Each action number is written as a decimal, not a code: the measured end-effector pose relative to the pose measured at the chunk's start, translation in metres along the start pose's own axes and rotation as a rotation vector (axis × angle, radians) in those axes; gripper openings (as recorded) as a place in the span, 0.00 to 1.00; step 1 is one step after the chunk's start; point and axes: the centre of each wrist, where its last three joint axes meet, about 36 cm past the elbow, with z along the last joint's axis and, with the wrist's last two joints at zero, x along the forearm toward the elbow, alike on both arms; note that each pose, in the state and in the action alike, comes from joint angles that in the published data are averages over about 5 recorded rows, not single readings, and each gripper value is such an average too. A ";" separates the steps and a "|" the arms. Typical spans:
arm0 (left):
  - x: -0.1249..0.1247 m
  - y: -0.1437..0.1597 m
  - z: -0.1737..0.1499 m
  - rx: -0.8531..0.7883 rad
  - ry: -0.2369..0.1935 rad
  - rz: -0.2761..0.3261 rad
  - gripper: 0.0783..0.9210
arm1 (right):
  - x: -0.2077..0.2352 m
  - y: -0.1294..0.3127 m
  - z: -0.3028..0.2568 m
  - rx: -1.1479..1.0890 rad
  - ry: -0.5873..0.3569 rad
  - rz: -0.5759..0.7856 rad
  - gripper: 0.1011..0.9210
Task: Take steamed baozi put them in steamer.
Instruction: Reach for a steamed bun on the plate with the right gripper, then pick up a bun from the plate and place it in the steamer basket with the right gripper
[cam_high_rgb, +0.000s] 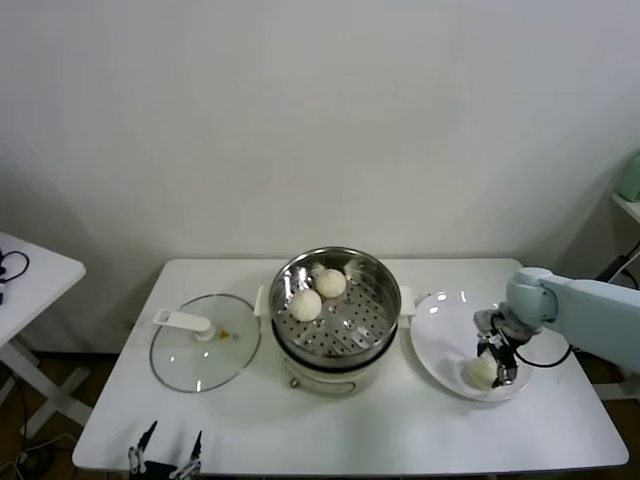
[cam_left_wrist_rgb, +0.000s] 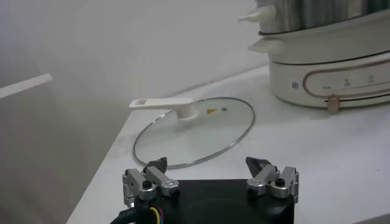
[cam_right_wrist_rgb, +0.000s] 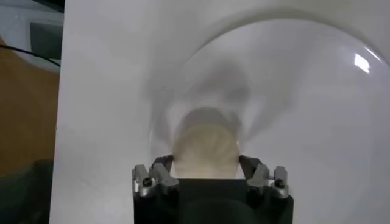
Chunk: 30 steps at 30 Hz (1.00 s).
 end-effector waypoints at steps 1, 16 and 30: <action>0.000 0.000 0.000 0.000 0.000 0.000 0.88 | 0.000 0.000 0.000 0.000 0.000 0.001 0.72; 0.003 0.002 -0.003 -0.008 -0.005 0.000 0.88 | 0.033 -0.007 -0.006 0.073 -0.010 0.028 0.66; 0.005 0.003 -0.004 -0.012 -0.009 -0.008 0.88 | 0.183 -0.036 -0.054 0.339 -0.049 0.162 0.66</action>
